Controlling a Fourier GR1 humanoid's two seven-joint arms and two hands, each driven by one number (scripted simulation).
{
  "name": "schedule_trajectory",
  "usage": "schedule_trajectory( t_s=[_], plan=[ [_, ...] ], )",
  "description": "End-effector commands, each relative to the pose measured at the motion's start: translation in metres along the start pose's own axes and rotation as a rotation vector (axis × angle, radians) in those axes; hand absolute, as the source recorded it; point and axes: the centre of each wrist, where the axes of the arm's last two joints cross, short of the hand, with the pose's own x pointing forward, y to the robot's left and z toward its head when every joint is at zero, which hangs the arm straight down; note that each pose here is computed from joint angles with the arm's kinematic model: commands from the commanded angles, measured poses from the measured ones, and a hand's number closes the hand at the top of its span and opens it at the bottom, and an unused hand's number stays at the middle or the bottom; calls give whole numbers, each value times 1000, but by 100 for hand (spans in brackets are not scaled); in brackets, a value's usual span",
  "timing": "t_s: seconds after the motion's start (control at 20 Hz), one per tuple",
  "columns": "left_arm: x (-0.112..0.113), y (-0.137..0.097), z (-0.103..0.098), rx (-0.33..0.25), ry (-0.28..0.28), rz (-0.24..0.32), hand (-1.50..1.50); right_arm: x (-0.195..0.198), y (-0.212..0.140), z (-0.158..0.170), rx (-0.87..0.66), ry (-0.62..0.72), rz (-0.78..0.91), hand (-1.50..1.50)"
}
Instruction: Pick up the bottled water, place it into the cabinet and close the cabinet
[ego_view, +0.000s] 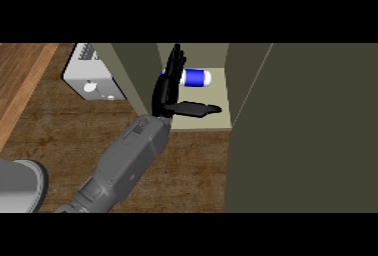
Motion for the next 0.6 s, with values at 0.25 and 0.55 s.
schedule_trajectory(
  t_s=[0.25, 0.55],
  plan=[
    [20, -22, 49, -125, -26, 184, -150, 27, 4, -5, -19, -24, 52, -150],
    [27, -12, 101, -165, -15, 243, -150, 33, -1, 2, 84, -3, 111, -150]
  ],
)
